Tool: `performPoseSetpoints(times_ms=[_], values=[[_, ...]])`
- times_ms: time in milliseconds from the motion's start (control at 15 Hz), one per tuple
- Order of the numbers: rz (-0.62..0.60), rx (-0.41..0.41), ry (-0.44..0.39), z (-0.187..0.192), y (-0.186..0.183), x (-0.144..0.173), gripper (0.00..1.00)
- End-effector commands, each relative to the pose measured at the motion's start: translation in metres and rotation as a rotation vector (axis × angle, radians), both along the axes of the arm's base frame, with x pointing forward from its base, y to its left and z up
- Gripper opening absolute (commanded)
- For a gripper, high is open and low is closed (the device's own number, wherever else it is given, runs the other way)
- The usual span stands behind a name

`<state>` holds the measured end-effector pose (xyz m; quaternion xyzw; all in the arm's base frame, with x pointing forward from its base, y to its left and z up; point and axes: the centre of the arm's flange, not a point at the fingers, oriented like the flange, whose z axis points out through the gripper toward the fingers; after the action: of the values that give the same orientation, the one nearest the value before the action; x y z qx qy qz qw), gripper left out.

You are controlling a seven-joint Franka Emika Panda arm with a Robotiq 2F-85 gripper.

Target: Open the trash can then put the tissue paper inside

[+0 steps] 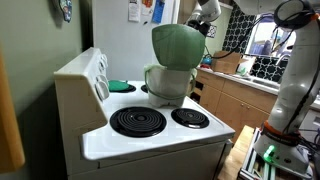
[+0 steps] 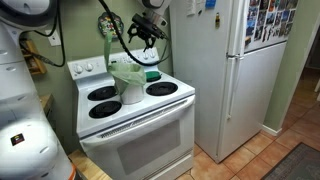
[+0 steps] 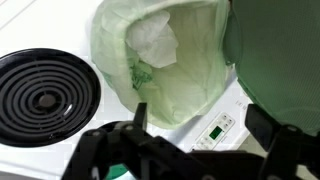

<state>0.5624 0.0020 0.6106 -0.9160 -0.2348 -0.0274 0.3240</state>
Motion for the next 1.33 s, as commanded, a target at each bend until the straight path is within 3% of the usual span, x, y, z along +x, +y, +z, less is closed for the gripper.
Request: performPoseSetpoints(times_ms=[0,333,933,1267], values=[[-0.017,-0.086,-0.127,0.024,0.0,-0.033,1.0],[0.073,-0.032,-0.237,0.063,0.014,-0.06,1.0],[0.317,0.065,-0.308,0.081,0.071,-0.081,1.0],[0.389,0.113,-0.292,0.078,0.086,-0.081,1.0]])
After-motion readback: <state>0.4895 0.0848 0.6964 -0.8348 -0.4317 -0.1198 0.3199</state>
